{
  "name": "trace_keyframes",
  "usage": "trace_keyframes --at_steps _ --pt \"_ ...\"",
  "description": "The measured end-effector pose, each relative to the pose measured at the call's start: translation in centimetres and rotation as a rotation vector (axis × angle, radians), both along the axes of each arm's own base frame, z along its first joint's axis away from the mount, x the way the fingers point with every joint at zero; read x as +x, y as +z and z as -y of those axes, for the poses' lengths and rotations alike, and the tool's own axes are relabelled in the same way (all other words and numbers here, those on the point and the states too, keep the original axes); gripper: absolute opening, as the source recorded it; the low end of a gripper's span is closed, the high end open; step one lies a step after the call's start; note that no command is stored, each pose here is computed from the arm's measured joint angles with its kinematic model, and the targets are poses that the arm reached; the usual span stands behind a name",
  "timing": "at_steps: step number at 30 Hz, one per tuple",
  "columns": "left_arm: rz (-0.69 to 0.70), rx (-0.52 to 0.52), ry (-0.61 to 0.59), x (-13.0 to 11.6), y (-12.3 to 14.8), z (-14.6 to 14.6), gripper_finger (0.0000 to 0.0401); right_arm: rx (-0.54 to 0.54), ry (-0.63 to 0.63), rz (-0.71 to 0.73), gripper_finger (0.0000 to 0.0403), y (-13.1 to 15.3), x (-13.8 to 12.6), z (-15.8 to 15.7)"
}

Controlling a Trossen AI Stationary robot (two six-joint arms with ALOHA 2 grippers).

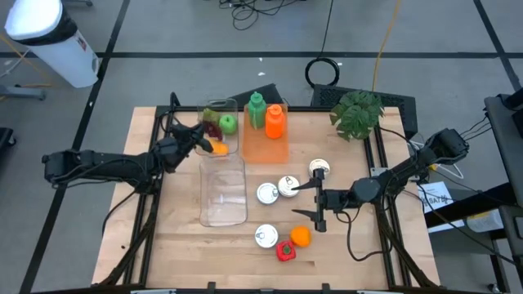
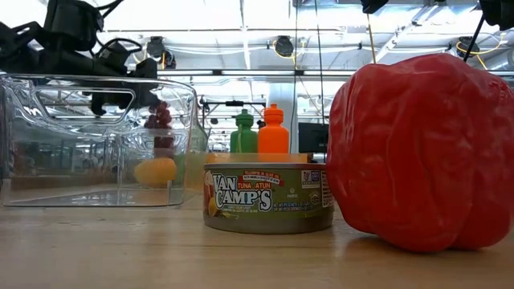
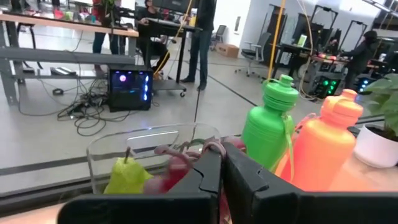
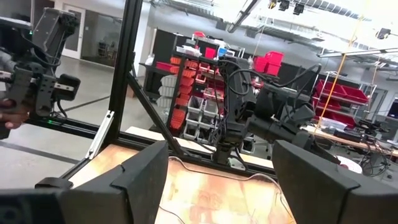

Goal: Pick & Place Food Item
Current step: Put the red grapes into the top transparent bin

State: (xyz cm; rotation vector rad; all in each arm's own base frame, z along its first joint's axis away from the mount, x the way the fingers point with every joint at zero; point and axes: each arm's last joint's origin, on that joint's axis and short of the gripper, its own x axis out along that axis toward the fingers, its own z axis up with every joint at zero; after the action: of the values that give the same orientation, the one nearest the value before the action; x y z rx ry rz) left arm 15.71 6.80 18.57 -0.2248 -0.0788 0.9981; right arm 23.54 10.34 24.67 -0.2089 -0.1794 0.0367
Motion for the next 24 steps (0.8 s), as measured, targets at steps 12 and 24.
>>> trace_keyframes --at_steps 12,24 --pt "0.024 -0.021 -0.061 0.10 -0.05 -0.01 0.0023 -0.014 0.000 -0.028 0.0268 -0.29 0.04 -0.02" --pt "0.038 -0.083 -0.048 0.04 -0.54 -0.01 0.0135 0.010 0.007 -0.029 0.0267 -0.29 0.05 -0.02"
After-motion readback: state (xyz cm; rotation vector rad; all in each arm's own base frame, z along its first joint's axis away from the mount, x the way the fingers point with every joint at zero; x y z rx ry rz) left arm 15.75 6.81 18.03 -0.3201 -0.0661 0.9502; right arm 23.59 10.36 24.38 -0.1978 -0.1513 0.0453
